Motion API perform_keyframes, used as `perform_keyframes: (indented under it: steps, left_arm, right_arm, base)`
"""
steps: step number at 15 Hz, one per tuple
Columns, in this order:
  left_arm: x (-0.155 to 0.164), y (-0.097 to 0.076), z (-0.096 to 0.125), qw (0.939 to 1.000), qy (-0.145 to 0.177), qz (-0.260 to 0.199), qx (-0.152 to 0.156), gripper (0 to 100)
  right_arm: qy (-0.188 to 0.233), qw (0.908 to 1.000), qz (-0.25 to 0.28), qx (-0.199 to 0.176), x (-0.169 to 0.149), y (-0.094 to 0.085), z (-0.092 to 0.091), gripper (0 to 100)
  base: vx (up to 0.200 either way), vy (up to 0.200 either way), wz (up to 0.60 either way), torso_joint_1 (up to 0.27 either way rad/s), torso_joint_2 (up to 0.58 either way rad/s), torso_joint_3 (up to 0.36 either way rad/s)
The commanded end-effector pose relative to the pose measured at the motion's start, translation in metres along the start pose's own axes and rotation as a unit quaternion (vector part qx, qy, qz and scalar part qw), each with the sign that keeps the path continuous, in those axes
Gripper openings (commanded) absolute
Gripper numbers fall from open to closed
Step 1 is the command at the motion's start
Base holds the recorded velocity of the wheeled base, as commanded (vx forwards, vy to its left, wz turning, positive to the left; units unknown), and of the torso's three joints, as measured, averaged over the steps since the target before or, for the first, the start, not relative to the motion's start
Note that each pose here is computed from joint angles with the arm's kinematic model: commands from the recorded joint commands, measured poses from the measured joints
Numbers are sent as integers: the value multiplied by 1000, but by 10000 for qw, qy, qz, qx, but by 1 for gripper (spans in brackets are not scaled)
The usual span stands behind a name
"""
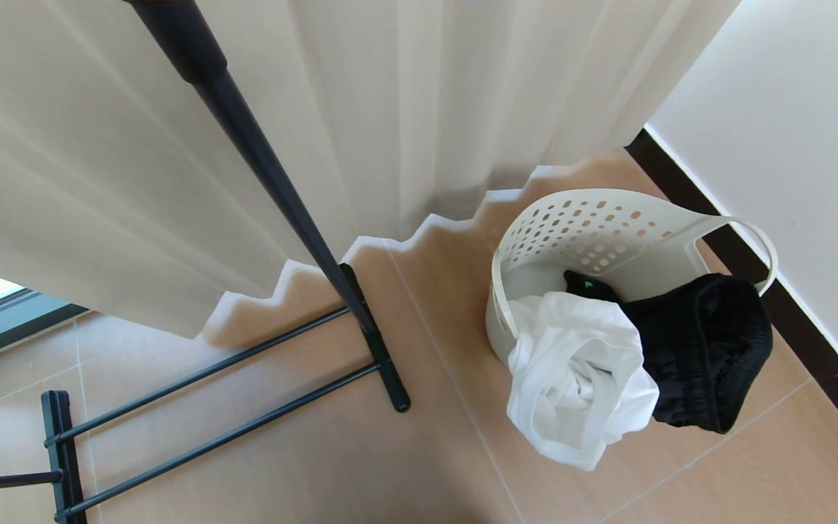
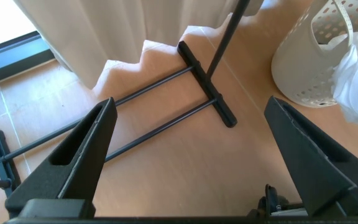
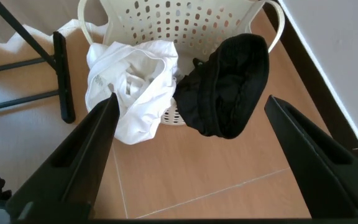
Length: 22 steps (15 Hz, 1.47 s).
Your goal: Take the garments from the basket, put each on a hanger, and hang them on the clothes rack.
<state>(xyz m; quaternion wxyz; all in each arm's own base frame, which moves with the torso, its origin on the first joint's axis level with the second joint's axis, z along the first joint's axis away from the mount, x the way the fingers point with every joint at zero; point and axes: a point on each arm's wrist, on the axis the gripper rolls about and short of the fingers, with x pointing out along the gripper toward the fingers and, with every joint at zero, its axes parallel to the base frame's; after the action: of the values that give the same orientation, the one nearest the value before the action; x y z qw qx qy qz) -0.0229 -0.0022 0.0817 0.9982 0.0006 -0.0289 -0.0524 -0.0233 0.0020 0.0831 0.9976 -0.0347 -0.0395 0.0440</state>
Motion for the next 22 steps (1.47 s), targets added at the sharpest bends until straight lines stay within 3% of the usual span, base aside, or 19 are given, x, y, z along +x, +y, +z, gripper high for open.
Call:
perform_keyframes:
  steps: [1,3,6,9,11,13,14,15,16,17,19,20,21,22]
  left_arm:
    - [0,0,0,10000,-10,3,2,100]
    - [0,0,0,10000,-10,3,2,100]
    - [0,0,0,10000,-10,-5,2,100]
    - [0,0,0,10000,-10,-5,2,100]
    - [0,0,0,10000,-10,-5,2,100]
    - [0,0,0,10000,-10,-5,2,100]
    - [0,0,0,10000,-10,-5,2,100]
    - [0,0,0,10000,-10,3,2,100]
    - [0,0,0,10000,-10,3,2,100]
    - [0,0,0,10000,-10,-5,2,100]
    - [0,0,0,10000,-10,-5,2,100]
    - [0,0,0,10000,-10,3,2,100]
    - [0,0,0,10000,-10,3,2,100]
    - [0,0,0,10000,-10,3,2,100]
  right_arm:
    - [6,10000,-8,-14,0,0,0,100]
    - [108,9999,-55,-28,0,0,-2,100]
    - [995,9950,61,53,14,-1,-1,100]
    - [1906,9780,677,-505,39,-3,7,100]
    - [2361,9595,1153,-1019,60,-2,19,100]
    - [2746,9278,1752,-1817,96,4,34,100]
    - [2779,9218,1810,-2005,102,5,37,100]
    - [2890,8914,1957,-2892,131,9,47,100]
    - [2990,8687,2075,-3361,152,15,50,100]
    - [2969,8527,2143,-3726,169,24,55,100]
    - [2908,8309,2052,-4278,195,54,62,100]
    - [2916,8246,2044,-4396,204,61,61,100]
    - [2940,8124,2129,-4564,224,77,56,100]
    - [2943,8106,2079,-4617,239,86,51,100]
  base:
    - [0,0,0,2,-2,-56]
    - [0,0,0,0,0,0]
    - [0,0,0,0,0,0]
    - [0,0,0,0,0,0]
    - [0,0,0,0,0,0]
    - [0,0,0,0,0,0]
    - [0,0,0,0,0,0]
    - [0,0,0,0,0,0]
    - [0,0,0,0,0,0]
    - [0,0,0,0,0,0]
    - [0,0,0,0,0,0]
    - [0,0,0,0,0,0]
    - [0,0,0,0,0,0]
    - [0,0,0,0,0,0]
